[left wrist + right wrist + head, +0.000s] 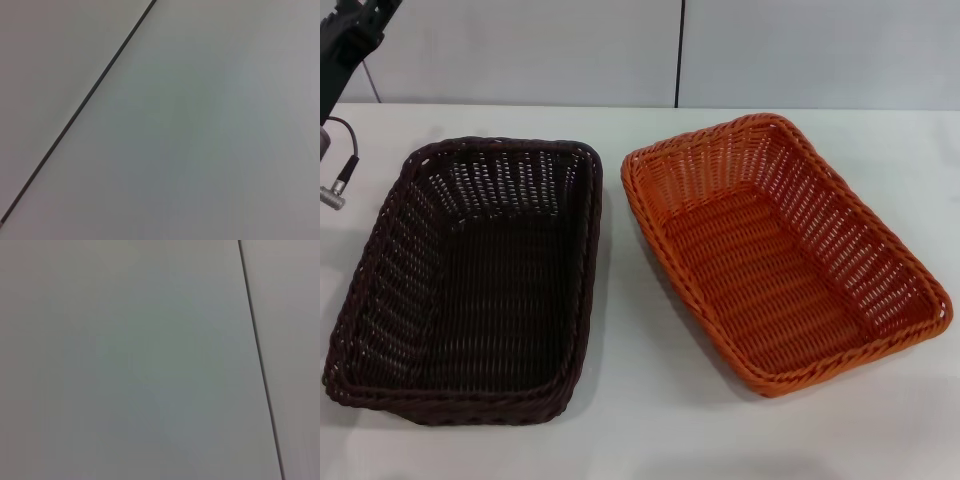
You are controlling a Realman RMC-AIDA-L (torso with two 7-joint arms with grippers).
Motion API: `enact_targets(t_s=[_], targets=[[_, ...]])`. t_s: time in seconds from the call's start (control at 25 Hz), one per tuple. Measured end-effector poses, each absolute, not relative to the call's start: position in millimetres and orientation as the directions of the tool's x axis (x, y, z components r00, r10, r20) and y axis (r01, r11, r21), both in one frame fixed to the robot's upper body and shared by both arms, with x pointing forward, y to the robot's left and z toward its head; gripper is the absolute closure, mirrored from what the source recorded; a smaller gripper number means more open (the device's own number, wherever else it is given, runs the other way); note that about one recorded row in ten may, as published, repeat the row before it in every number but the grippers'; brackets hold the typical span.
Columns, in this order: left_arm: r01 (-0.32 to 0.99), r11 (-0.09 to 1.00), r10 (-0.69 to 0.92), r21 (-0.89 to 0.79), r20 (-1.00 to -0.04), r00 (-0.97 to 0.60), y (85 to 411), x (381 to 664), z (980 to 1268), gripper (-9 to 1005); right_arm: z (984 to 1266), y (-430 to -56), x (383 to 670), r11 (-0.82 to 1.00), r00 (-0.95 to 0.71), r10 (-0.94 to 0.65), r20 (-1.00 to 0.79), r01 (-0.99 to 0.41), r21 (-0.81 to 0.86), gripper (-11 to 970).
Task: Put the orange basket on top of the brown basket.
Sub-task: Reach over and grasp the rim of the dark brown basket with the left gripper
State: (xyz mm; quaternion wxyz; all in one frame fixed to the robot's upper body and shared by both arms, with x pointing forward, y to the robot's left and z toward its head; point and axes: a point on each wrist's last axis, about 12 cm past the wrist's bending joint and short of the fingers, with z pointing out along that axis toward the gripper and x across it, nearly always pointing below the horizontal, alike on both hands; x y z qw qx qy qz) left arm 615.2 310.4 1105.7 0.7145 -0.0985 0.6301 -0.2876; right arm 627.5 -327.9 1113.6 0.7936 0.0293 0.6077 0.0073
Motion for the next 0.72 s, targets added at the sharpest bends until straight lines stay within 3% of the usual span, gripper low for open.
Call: enact_targets(t_s=[0.72], targets=[[0.197, 0.827, -0.545, -0.527, -0.837, 0.052, 325, 610, 1097, 160, 1132, -317, 643, 0.992, 0.328, 0.111, -0.938, 0.026, 0.127, 167]])
